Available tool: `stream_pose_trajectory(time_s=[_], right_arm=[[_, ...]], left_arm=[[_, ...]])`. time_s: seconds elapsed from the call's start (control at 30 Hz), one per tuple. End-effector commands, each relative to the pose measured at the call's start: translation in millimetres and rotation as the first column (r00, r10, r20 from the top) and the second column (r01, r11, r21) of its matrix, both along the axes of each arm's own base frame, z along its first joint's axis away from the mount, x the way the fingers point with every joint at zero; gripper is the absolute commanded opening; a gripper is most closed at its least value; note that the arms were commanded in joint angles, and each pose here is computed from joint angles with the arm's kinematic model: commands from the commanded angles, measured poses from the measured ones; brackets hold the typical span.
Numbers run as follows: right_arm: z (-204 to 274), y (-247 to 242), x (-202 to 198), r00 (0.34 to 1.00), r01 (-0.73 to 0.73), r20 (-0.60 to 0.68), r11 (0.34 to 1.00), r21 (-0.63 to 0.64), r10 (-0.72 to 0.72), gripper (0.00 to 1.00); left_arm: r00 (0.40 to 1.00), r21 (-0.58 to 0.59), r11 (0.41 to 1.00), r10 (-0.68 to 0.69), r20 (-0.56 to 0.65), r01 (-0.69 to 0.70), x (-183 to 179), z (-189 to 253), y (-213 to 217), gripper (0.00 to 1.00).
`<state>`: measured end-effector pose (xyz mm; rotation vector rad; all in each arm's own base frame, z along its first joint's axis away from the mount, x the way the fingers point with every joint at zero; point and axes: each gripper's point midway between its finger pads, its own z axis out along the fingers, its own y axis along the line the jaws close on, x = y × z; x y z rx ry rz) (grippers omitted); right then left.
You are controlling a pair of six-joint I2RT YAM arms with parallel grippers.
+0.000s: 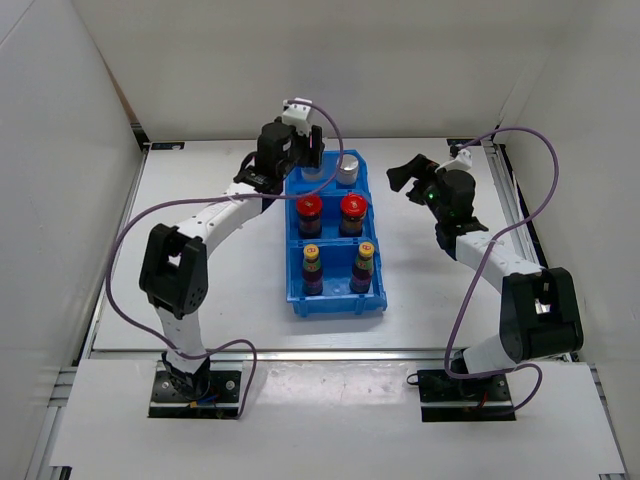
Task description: Organize the condiment bottles
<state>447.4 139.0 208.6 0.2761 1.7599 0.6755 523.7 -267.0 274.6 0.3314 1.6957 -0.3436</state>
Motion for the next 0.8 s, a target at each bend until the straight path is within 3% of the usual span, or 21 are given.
stream_pose_trajectory(time_s=[0.0, 0.23, 0.37, 0.57, 0.6, 0.63, 0.77], right_arm=[[19, 1, 6, 0.998, 0.001, 0.063, 1.000, 0.026, -0.002, 1.00], [15, 2, 6, 0.998, -0.009, 0.063, 1.000, 0.027, 0.007, 1.00], [15, 2, 6, 0.998, -0.009, 0.063, 1.000, 0.027, 0.007, 1.00], [15, 4, 5, 0.998, -0.018, 0.063, 0.999, 0.028, 0.016, 1.00], [11, 2, 5, 0.999, -0.004, 0.043, 0.999, 0.031, 0.003, 1.00], [13, 0, 7, 0.999, 0.008, 0.037, 1.000, 0.029, -0.009, 1.00], [12, -22, 2, 0.992, 0.126, -0.028, 0.992, -0.009, -0.127, 1.00]], left_arm=[[0.998, -0.051, 0.999, -0.010, 0.056, 0.013, 7, -1, 1, 0.24], [1.000, -0.057, 0.998, -0.004, -0.023, 0.002, 13, -54, 7, 0.25], [0.999, -0.049, 0.999, -0.012, -0.044, 0.010, 14, -68, 4, 0.33], [1.000, -0.042, 0.999, 0.007, -0.030, -0.009, 15, -62, 8, 0.79], [1.000, -0.047, 0.998, 0.028, -0.013, -0.029, 15, -52, 13, 0.93], [0.999, -0.040, 0.999, 0.036, 0.002, -0.036, 15, -46, 15, 1.00], [0.996, -0.035, 0.997, 0.065, 0.063, -0.063, 12, 0, 24, 1.00]])
